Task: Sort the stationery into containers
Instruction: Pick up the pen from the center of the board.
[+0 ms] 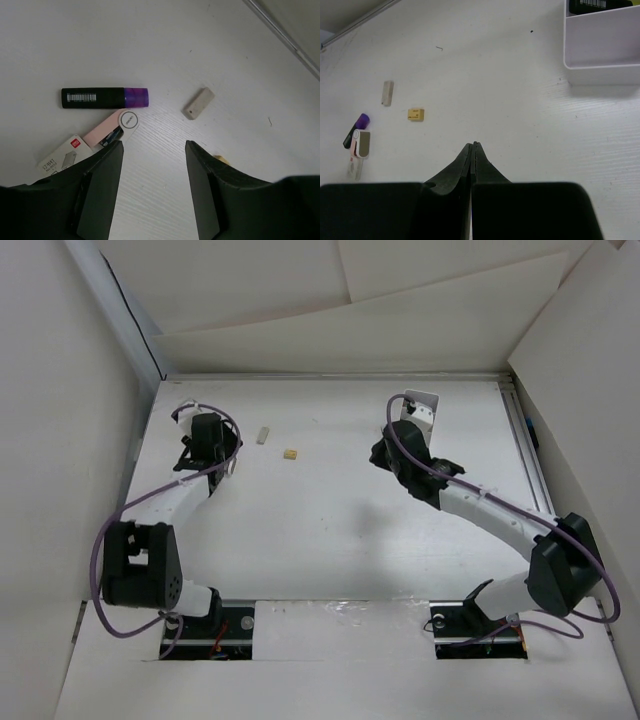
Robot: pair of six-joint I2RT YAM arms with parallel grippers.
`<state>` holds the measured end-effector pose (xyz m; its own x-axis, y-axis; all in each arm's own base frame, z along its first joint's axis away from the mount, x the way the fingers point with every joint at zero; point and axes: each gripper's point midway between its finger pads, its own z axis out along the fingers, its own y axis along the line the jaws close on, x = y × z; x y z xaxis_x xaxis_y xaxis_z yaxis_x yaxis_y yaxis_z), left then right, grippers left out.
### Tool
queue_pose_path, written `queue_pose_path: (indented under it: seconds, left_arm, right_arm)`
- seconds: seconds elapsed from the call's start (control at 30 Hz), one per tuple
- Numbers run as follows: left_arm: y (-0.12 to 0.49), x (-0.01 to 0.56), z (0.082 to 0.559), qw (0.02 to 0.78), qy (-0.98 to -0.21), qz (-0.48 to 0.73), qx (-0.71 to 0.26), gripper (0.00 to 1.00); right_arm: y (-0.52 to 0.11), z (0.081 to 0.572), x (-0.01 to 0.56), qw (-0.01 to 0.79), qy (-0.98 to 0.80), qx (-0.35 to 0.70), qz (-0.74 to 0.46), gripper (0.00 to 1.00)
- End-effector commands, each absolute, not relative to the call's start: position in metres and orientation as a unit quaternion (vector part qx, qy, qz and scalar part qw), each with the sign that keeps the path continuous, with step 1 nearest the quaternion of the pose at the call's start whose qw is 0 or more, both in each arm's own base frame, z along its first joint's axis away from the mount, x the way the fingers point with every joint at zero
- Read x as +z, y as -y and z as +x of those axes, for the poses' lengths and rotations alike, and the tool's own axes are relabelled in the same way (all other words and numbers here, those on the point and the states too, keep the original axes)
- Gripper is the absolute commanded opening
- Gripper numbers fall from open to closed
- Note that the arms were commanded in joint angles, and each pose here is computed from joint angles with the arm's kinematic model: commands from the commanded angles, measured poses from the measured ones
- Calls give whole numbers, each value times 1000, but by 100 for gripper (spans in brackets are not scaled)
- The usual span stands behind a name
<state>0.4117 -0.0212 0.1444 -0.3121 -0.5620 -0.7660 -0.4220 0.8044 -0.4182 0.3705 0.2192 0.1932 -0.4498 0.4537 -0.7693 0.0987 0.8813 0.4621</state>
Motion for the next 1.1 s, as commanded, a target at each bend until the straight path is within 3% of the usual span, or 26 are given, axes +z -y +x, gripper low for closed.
queue_pose_path:
  seconds: [0.0,0.3,0.4,0.57,0.63,0.77,0.9,0.93,0.97,1.07]
  left_arm:
    - [13,138,424,479,-815,-321,-60,50]
    - [-26,106,440,426,-837,-342,-11,50]
    - [-31,98,451,398,-860,-319,6,37]
    - [-43,91,458,368,-883,-286,47,32]
    - [-50,95,460,366,-887,-273,71,32]
    - [-52,79,462,324,-914,-228,92,42]
    - [-56,68,461,297,-927,-202,110,44]
    - [-56,70,457,297,-928,-194,113,40]
    - [-55,67,452,299,-929,-188,109,30]
    - [-48,72,454,307,-935,-154,91,27]
  right_arm:
    - [-228,375,206,512,-819,203,165,0]
    - [-231,375,208,512,-817,209,163,0]
    - [-233,375,204,507,-820,210,160,0]
    - [-233,376,200,505,-823,207,159,0]
    - [-233,376,200,505,-823,207,159,0]
    - [-233,376,200,505,-823,207,159,0]
    - [-233,376,200,505,-823,207,159,0]
    - [-233,376,200,505,-823,207,159,0]
    - [-233,376,200,505,-823,207,159,0]
    - [-233,376,200,505,-823,207,159,0]
